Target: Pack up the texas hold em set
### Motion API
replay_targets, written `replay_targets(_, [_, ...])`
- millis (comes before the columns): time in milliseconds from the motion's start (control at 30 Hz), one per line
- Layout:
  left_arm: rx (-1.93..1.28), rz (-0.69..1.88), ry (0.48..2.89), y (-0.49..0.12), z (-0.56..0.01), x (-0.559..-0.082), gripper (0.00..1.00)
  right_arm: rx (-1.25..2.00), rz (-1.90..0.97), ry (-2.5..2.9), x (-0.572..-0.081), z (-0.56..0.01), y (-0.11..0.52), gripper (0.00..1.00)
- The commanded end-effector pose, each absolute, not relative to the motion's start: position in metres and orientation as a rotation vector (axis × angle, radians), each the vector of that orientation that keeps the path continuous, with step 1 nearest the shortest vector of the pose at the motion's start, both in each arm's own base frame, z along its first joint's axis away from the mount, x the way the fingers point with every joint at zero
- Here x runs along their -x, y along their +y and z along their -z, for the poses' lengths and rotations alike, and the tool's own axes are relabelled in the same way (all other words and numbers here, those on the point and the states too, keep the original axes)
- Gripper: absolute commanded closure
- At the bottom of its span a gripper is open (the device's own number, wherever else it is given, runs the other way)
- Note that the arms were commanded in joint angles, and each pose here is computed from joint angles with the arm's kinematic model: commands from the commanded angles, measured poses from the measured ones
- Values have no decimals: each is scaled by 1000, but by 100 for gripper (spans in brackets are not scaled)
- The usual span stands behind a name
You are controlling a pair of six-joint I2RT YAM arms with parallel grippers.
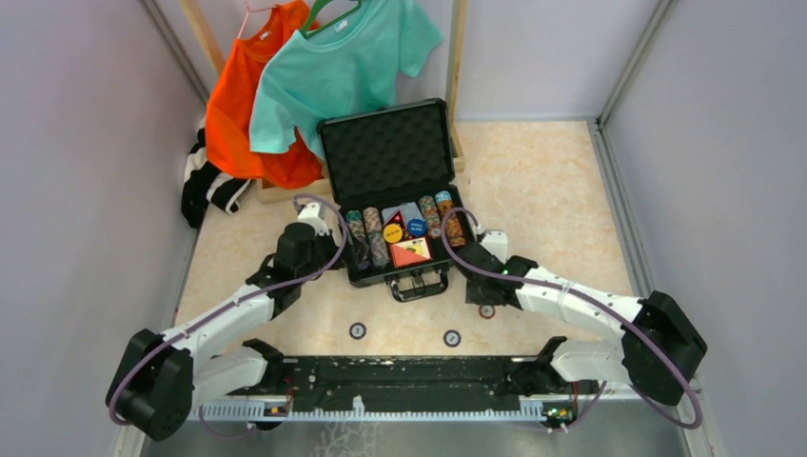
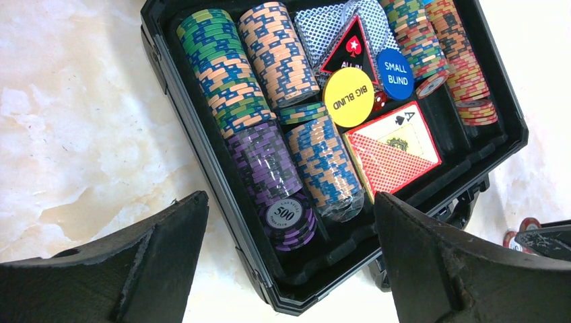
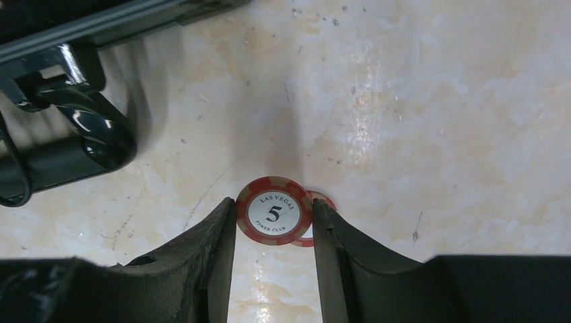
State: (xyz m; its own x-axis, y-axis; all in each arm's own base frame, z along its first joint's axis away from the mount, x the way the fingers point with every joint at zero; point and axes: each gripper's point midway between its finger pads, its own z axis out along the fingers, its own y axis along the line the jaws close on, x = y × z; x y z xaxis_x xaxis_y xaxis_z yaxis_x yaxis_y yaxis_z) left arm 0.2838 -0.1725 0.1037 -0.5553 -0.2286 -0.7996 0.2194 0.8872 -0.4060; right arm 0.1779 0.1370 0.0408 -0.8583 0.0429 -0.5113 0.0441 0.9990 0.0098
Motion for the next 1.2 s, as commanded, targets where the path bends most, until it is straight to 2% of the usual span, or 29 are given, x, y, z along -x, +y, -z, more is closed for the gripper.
replay_targets(0, [16, 590, 2067, -173, -107, -286, 2, -2, -5, 2533, -201, -66, 154, 73])
replay_targets(433, [32, 556, 2083, -169, -103, -287, 2, 118, -100, 2399, -282, -122, 227, 73])
replay_targets(700, [40, 536, 2077, -166, -102, -289, 2, 183, -108, 2395, -332, -113, 269, 73])
replay_targets(933, [39, 527, 2089, -165, -99, -289, 2, 152, -125, 2395, -353, -108, 262, 73])
replay_targets(1167, [21, 549, 2089, -170, -99, -289, 2, 166, -170, 2365, -346, -125, 257, 74])
